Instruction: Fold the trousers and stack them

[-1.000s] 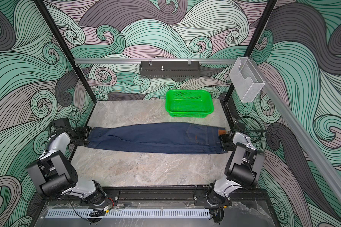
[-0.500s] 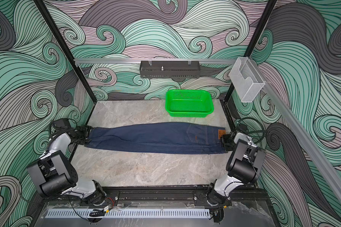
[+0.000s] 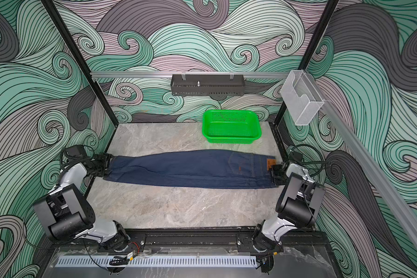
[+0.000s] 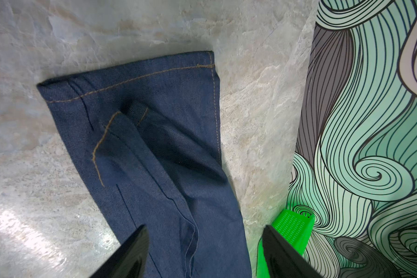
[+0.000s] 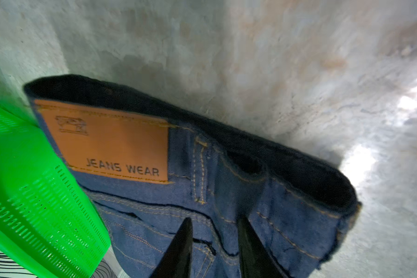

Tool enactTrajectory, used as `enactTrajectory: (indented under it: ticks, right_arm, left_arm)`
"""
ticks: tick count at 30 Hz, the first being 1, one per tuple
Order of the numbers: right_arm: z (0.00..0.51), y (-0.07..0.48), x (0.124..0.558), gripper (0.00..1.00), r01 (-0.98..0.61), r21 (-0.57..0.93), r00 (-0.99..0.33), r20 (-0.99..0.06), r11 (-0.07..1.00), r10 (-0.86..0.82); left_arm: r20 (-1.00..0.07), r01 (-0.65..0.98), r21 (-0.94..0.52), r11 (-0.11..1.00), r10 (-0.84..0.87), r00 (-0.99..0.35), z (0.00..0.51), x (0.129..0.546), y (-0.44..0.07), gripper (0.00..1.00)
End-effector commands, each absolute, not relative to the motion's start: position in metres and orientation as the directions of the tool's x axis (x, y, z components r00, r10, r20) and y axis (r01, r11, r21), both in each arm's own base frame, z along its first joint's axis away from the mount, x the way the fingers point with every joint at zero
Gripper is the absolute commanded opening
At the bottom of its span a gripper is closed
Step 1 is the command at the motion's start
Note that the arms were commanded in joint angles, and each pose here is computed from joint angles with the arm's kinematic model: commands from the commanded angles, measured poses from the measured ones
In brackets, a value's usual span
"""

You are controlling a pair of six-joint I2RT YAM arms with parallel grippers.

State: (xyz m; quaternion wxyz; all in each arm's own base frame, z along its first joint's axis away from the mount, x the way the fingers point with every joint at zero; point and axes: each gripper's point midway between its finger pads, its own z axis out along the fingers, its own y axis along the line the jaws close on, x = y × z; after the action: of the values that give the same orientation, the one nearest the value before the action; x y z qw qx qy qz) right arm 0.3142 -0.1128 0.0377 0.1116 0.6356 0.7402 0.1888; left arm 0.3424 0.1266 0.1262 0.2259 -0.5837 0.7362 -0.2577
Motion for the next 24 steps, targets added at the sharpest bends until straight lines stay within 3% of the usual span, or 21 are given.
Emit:
enactTrajectory:
  ticks: [1, 6, 15, 24]
  right_arm:
    - [0.025, -0.104, 0.303, 0.32, 0.914, 0.393, -0.154, 0.113, 0.098, 0.982]
    - [0.013, -0.102, 0.300, 0.30, 0.920, 0.382, -0.142, 0.133, 0.082, 0.981]
    - [0.035, -0.107, 0.310, 0.00, 0.898, 0.431, -0.144, 0.102, 0.087, 0.984]
    - [0.049, -0.104, 0.316, 0.00, 0.879, 0.469, -0.155, 0.110, 0.086, 0.982]
  left_arm:
    - [-0.022, -0.751, -0.636, 0.176, -0.977, -0.210, 0.123, 0.342, 0.127, 0.77]
    - [-0.022, -0.755, -0.631, 0.176, -0.977, -0.210, 0.122, 0.341, 0.128, 0.77]
    - [-0.021, -0.770, -0.615, 0.170, -0.980, -0.200, 0.116, 0.338, 0.129, 0.76]
    - [0.039, -0.780, -0.613, 0.128, -0.981, -0.191, 0.088, 0.345, 0.121, 0.77]
